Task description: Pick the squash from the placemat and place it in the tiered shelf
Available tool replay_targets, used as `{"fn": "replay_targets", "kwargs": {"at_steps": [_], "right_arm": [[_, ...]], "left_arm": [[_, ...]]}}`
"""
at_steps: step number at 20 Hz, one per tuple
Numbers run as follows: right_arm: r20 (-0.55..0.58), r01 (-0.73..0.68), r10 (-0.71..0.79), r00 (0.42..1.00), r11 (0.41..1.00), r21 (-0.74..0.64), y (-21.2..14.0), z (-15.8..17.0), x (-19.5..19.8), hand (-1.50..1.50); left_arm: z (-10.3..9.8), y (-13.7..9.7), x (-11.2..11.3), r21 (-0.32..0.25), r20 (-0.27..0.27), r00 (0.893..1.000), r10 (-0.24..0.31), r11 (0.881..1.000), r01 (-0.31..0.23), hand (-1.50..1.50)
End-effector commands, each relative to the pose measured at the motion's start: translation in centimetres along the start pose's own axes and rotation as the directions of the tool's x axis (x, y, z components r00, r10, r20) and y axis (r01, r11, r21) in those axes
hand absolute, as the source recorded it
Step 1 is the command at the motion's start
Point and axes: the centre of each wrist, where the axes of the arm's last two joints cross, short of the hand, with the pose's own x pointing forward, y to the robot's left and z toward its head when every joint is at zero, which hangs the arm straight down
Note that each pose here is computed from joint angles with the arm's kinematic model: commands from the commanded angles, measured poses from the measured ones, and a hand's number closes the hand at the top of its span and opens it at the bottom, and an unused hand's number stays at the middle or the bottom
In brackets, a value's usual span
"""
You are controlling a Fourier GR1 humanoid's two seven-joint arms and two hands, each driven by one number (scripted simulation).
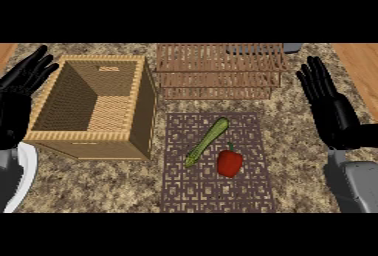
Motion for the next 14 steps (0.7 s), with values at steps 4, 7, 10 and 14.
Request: {"fn": "replay_targets", "kwargs": {"at_steps": [4, 7, 10, 14], "right_arm": [[-0.077, -0.076, 0.063, 0.995, 0.981, -0.178, 7.4, -1.5, -1.4, 1.50], [-0.307, -0.342, 0.215, 0.927, 0.819, -0.460, 2.5, 0.9, -4.6, 1.50], [-0.166, -0.018, -0.088, 0.982, 0.837, -0.547, 9.8, -0.1, -3.6, -1.50], [-0.070, -0.005, -0.027, 0.997, 0.909, -0.418, 11.3, 1.1, -1.9, -1.50]], "left_arm": [[2.1, -1.1, -2.6, 0.048, -0.168, 0.984, 0.051, 0.998, -0.044, 0.00], [3.7, -1.8, -4.3, 0.081, -0.288, 0.955, 0.074, 0.995, -0.052, 0.00], [5.2, -4.7, -4.8, 0.069, -0.316, 0.943, 0.105, 0.994, -0.088, 0.00], [4.4, -4.4, -2.8, 0.086, -0.323, 0.942, 0.088, 0.994, -0.063, 0.00]]}}
